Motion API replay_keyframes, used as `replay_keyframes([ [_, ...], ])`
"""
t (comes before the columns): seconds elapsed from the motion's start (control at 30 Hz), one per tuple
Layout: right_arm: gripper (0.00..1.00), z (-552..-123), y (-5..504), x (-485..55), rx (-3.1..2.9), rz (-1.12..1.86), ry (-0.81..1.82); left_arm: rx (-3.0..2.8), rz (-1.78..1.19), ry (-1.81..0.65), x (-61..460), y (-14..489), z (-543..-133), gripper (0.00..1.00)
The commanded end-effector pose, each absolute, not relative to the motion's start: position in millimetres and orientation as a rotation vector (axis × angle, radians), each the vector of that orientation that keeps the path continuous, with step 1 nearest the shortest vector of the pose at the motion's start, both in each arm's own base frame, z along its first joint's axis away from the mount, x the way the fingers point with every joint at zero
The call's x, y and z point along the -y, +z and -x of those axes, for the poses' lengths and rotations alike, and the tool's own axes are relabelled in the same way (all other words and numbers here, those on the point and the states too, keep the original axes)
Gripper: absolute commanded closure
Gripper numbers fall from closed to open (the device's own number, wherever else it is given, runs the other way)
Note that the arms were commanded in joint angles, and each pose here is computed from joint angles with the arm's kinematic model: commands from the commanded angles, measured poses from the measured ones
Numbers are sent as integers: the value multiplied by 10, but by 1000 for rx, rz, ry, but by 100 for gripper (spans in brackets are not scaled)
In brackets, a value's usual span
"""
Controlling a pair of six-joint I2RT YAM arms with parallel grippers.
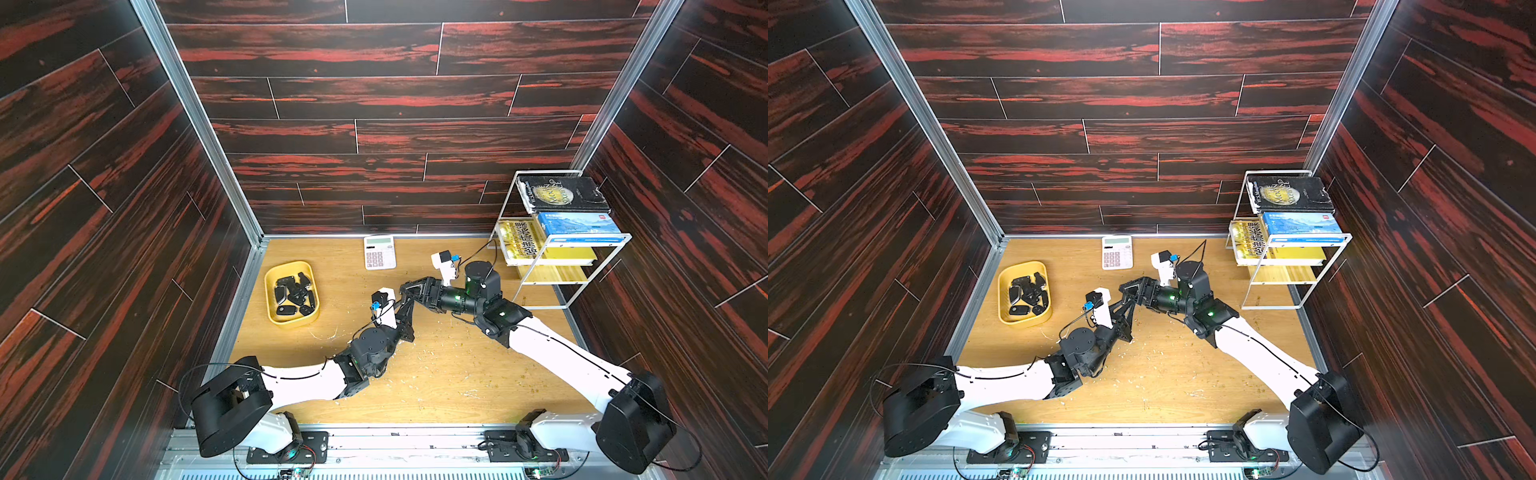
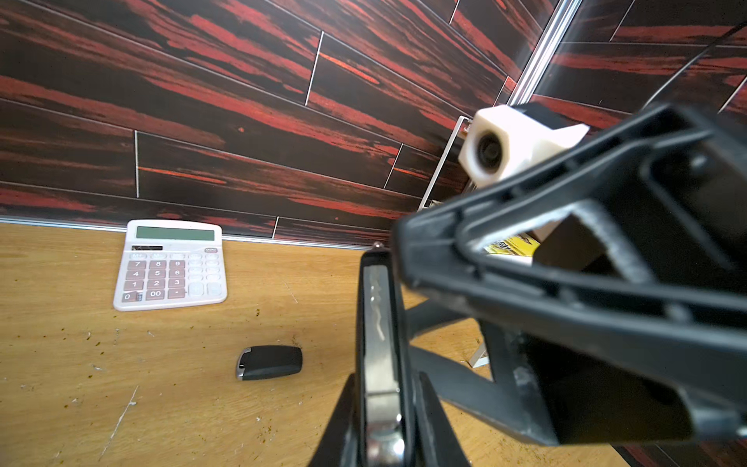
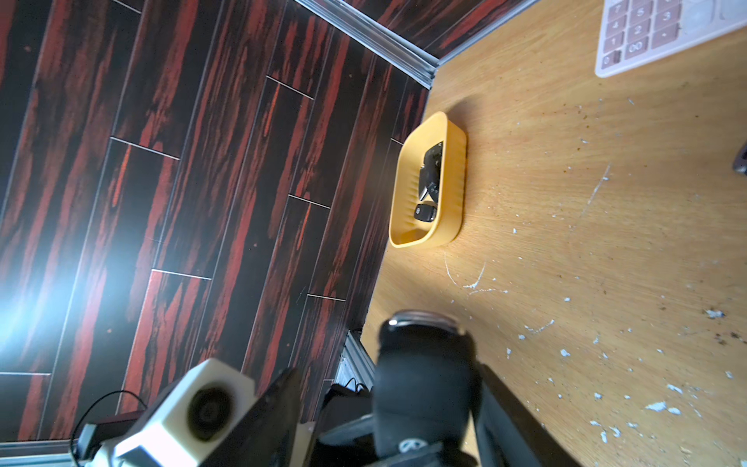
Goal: Place the car key into the storage box
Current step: Pick up the car key from the center of the board, then place the car key in the storage box.
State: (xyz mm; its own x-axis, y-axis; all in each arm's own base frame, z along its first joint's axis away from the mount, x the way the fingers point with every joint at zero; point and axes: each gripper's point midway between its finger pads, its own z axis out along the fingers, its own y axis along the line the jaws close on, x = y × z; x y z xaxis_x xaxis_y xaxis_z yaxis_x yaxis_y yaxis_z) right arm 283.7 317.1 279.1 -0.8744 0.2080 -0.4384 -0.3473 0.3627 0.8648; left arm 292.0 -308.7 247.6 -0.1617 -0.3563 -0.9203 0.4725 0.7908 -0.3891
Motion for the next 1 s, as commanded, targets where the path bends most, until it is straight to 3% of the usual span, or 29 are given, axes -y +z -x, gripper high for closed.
replay_keyframes([
  [0.0, 29, -2846, 2961, -3205, -2098, 170, 1548, -1578, -80, -742, 3046, 2458, -2922, 97],
  [0.2, 28, -3068, 3064, -3095, -2064, 129, 1482, -1599, -26, -685, 2752, 2498, -2964, 96],
  [0.5, 28, -3502, 3136, -2563, -1995, -27, 1408, -1723, 122, -423, 1545, 2542, -2982, 94],
  [0.7, 28, -3502, 3000, -2509, -2007, -38, 1427, -1869, 216, -220, 805, 2558, -3047, 94],
  [0.97, 28, -3418, 2840, -2499, -2038, -37, 1443, -2095, 385, -242, 249, 2217, -3383, 96],
])
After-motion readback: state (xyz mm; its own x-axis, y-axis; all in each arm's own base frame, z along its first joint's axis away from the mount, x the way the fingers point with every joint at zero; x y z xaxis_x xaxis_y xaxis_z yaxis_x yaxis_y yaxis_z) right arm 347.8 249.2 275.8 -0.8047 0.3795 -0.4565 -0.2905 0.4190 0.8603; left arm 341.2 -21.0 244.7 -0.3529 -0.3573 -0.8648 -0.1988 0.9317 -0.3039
